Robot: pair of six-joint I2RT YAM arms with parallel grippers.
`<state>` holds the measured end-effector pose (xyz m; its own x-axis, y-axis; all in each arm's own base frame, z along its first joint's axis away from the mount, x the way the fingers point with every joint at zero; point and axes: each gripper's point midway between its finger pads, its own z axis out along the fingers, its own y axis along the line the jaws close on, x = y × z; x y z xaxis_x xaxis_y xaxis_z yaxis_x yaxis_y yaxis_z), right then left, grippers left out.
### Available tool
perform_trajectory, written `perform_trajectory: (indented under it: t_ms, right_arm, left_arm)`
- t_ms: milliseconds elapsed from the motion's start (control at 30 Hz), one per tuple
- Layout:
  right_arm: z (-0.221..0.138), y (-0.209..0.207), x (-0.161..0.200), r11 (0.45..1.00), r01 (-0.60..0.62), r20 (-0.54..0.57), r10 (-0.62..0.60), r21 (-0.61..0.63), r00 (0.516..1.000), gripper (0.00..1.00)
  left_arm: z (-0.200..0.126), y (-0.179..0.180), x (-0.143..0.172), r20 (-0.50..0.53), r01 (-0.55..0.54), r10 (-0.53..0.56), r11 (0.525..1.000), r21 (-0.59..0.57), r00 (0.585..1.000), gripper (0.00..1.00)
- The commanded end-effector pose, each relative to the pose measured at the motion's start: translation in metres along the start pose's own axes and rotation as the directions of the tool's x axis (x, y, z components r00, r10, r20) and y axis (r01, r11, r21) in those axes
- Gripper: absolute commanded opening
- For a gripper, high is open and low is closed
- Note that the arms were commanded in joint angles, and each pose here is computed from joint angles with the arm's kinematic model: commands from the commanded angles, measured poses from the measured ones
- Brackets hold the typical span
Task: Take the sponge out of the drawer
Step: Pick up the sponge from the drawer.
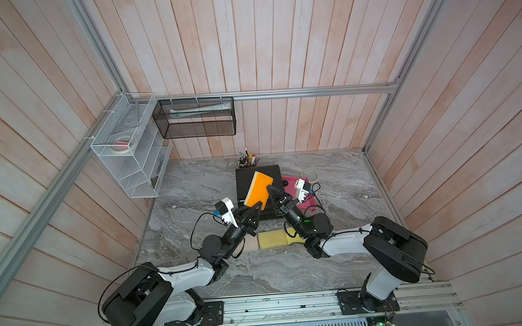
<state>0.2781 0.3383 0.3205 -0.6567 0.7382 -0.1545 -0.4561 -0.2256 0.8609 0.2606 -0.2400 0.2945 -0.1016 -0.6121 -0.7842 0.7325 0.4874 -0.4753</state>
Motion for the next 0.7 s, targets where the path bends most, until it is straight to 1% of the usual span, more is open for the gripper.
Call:
perform_trajectory:
  t_ms: [0, 100, 167, 200, 233, 300, 367, 500, 567, 600, 667]
  right_arm:
    - [0.005, 0.007, 0.005, 1.000, 0.006, -0.010, -0.006, -0.028, 1.000, 0.00]
    - [0.006, 0.003, 0.007, 1.000, 0.005, -0.017, -0.006, -0.019, 1.000, 0.00]
    - [0.007, 0.003, 0.008, 1.000, 0.026, -0.026, -0.027, -0.016, 0.999, 0.11]
    - [0.008, 0.002, 0.008, 0.999, 0.043, -0.031, -0.042, 0.002, 0.999, 0.19]
    - [0.008, 0.000, 0.007, 0.997, 0.072, -0.033, -0.071, 0.028, 0.997, 0.23]
    - [0.006, 0.000, 0.000, 0.986, 0.144, -0.015, -0.144, 0.083, 0.990, 0.29]
    - [0.001, 0.002, -0.011, 0.961, 0.235, 0.009, -0.239, 0.148, 0.971, 0.34]
    - [-0.016, 0.017, -0.039, 0.869, 0.417, 0.050, -0.445, 0.266, 0.894, 0.43]
    - [-0.023, 0.025, -0.051, 0.798, 0.508, 0.035, -0.547, 0.323, 0.837, 0.47]
    - [-0.023, 0.029, -0.055, 0.756, 0.551, 0.012, -0.593, 0.354, 0.805, 0.51]
    - [-0.023, 0.033, -0.060, 0.658, 0.636, -0.061, -0.674, 0.403, 0.736, 0.53]
  left_arm:
    - [-0.005, 0.003, -0.010, 0.041, -0.005, 0.006, 1.000, -0.014, 0.999, 0.00]
    - [-0.008, 0.006, -0.011, 0.043, -0.006, 0.006, 1.000, -0.022, 0.999, 0.00]
    - [-0.010, 0.006, -0.012, 0.047, -0.004, 0.005, 1.000, -0.024, 0.999, 0.00]
    - [-0.012, 0.006, -0.014, 0.051, -0.005, 0.006, 1.000, -0.024, 0.999, 0.00]
    - [-0.013, 0.006, -0.015, 0.050, -0.005, 0.006, 1.000, -0.025, 0.999, 0.00]
    - [-0.015, 0.007, -0.016, 0.040, -0.001, 0.002, 0.999, -0.032, 0.999, 0.00]
    - [-0.016, 0.010, -0.016, 0.015, 0.002, -0.001, 0.999, -0.045, 1.000, 0.00]
    - [-0.018, 0.006, -0.014, -0.052, 0.008, -0.010, 1.000, -0.028, 0.999, 0.00]
    - [-0.016, 0.002, -0.011, -0.109, 0.007, -0.010, 1.000, -0.022, 0.994, 0.00]
    - [-0.013, -0.002, -0.008, -0.149, 0.005, -0.008, 1.000, -0.016, 0.989, 0.00]
    - [-0.010, -0.011, -0.001, -0.229, 0.010, -0.006, 1.000, 0.018, 0.973, 0.00]
